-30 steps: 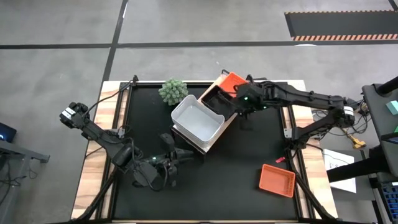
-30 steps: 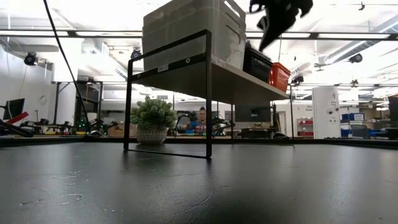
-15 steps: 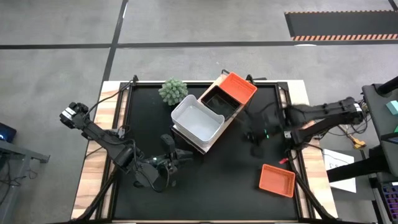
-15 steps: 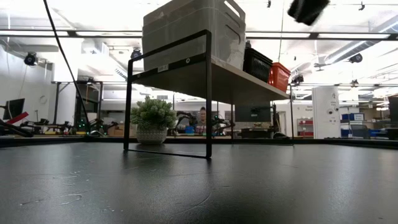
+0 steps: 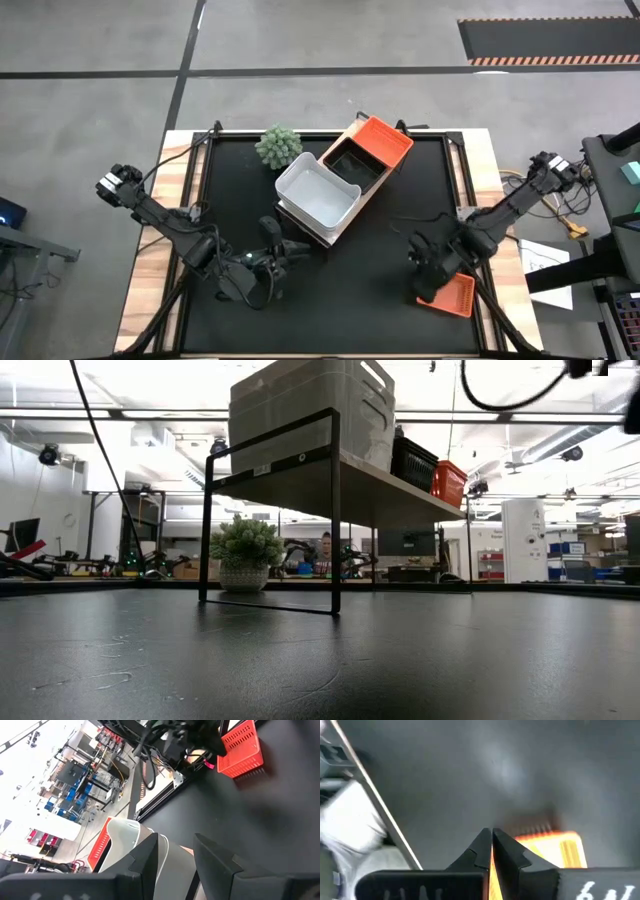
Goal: Stack baskets on shelf by color
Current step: Stack the orange bin on top of the other orange bin on the shelf
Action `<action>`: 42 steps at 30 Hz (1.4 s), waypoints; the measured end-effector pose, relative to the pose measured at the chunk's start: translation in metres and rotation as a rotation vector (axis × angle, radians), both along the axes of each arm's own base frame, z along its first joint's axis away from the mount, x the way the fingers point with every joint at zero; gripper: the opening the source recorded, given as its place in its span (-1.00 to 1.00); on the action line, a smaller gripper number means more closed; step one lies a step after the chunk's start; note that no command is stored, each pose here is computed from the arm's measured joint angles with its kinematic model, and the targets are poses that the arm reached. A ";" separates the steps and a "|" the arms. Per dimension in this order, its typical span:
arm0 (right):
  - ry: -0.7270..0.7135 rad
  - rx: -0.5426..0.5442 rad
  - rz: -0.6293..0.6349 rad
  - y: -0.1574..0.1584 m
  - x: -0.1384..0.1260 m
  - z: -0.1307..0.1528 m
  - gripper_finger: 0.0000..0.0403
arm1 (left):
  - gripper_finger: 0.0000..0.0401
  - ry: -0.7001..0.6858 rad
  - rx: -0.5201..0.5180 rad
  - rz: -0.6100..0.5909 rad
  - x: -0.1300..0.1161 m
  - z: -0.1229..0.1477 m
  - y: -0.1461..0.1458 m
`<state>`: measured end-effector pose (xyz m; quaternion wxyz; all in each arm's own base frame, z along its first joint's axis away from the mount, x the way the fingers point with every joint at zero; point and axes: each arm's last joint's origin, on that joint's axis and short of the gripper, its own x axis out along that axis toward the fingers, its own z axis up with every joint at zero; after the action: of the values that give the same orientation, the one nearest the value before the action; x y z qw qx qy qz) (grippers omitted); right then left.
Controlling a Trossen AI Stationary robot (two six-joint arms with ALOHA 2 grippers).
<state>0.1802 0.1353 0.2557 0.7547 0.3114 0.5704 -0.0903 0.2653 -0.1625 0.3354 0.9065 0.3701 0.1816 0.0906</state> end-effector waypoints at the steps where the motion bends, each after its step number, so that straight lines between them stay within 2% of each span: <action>1: 0.026 -0.005 0.001 0.005 -0.003 -0.002 -0.96 | -0.47 0.002 0.002 0.000 0.000 0.000 0.000; 4: 0.092 -0.015 0.038 0.020 -0.004 -0.001 -0.96 | -0.47 0.002 0.003 0.000 0.000 -0.001 0.000; 9: 0.184 -0.104 0.077 0.037 0.003 0.002 -0.96 | -0.47 0.003 0.004 0.000 0.000 -0.001 0.000; 13: 0.185 -0.131 0.134 0.048 0.014 0.002 -0.96 | -0.47 0.005 0.008 -0.001 0.000 -0.001 0.000; 16: 0.184 -0.149 0.232 0.055 0.021 -0.001 -0.92 | -0.47 0.006 0.009 -0.002 0.000 -0.001 0.000; 20: 0.211 -0.114 0.361 0.063 0.022 -0.001 -0.73 | -0.47 0.007 0.009 -0.002 0.000 -0.002 0.000; 26: 0.186 -0.140 0.547 0.073 0.014 -0.002 -0.30 | -0.47 0.009 0.012 -0.002 0.000 -0.002 0.000; 30: 0.206 -0.154 0.564 0.074 0.010 -0.005 -0.08 | -0.47 0.012 0.016 -0.002 0.000 -0.003 0.000; 34: 0.224 -0.154 0.579 0.076 0.005 -0.006 0.03 | -0.47 0.018 0.020 -0.002 0.000 -0.006 0.000; 38: 0.258 -0.166 0.498 0.076 0.003 -0.014 0.03 | -0.47 0.018 0.025 0.003 -0.001 -0.006 0.001; 42: 0.346 -0.242 0.380 0.073 0.002 -0.031 -0.14 | -0.47 0.019 0.026 0.004 -0.001 -0.006 0.001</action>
<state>0.1820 0.2085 0.2250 0.6813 0.0864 0.7239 -0.0665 0.2647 -0.1619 0.3294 0.8997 0.3824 0.1896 0.0911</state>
